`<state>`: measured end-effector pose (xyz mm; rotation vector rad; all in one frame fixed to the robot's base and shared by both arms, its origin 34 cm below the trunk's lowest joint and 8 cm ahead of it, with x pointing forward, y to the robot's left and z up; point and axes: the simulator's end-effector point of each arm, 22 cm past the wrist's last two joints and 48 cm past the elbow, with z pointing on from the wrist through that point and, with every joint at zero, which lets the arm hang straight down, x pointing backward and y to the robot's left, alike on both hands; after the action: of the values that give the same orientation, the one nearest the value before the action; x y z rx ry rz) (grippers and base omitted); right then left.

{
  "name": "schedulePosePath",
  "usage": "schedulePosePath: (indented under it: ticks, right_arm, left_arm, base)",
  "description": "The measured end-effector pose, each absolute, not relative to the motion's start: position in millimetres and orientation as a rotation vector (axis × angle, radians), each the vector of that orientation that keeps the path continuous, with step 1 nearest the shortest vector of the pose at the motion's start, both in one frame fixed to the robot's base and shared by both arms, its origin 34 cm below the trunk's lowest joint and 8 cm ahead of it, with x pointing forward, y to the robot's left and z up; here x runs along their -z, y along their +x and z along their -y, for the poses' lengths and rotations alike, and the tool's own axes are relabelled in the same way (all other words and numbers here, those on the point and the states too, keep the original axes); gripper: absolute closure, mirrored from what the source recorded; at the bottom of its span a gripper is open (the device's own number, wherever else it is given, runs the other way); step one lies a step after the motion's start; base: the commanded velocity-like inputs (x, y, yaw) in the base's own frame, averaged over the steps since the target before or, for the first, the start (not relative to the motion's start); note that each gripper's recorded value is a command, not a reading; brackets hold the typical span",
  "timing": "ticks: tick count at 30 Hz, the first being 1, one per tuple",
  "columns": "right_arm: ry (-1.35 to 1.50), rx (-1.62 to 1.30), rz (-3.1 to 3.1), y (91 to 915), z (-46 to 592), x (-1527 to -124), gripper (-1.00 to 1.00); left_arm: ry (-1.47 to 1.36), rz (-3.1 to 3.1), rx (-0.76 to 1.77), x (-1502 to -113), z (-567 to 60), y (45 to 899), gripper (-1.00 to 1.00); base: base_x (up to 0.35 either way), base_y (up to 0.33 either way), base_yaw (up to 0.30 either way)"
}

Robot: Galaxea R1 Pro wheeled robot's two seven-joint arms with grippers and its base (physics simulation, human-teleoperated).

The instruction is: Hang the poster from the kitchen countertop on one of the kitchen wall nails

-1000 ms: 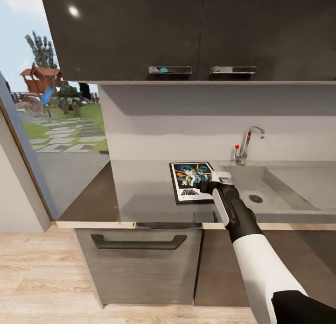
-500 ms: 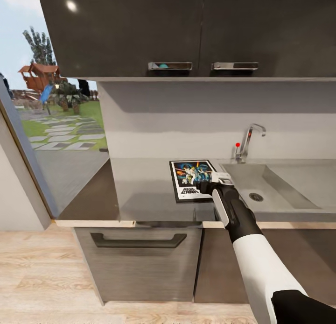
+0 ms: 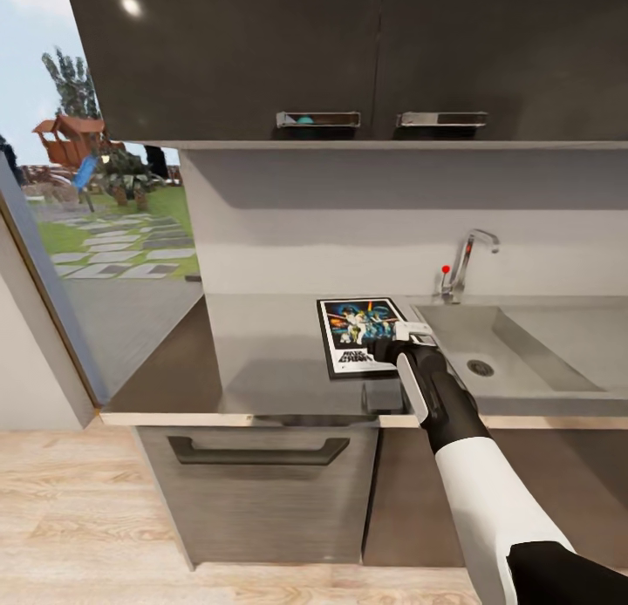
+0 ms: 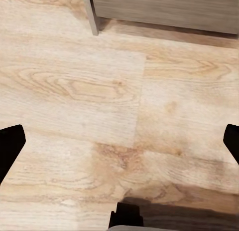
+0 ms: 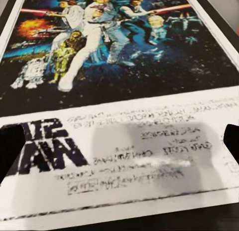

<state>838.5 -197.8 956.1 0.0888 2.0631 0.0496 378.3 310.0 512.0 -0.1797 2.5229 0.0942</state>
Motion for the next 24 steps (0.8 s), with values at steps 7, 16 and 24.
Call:
schedulePosePath:
  ticks: [7, 16, 24]
  right_arm:
    - [0.089, -0.051, -2.063, 839, 198, -956, -1.00]
    - [0.087, -0.047, -2.068, 839, 198, -953, -1.00]
    - [0.087, -0.046, -2.081, 840, 198, -944, -1.00]
  left_arm:
    - [-0.184, -2.520, -0.096, -513, -311, 379, -1.00]
    - [-0.186, -2.523, -0.097, -512, -312, 378, -1.00]
    - [-0.186, -2.535, -0.098, -509, -312, 374, -1.00]
  base:
    - [0.031, 0.000, 0.000]
    - [0.003, 0.000, 0.000]
    - [0.000, 0.000, 0.000]
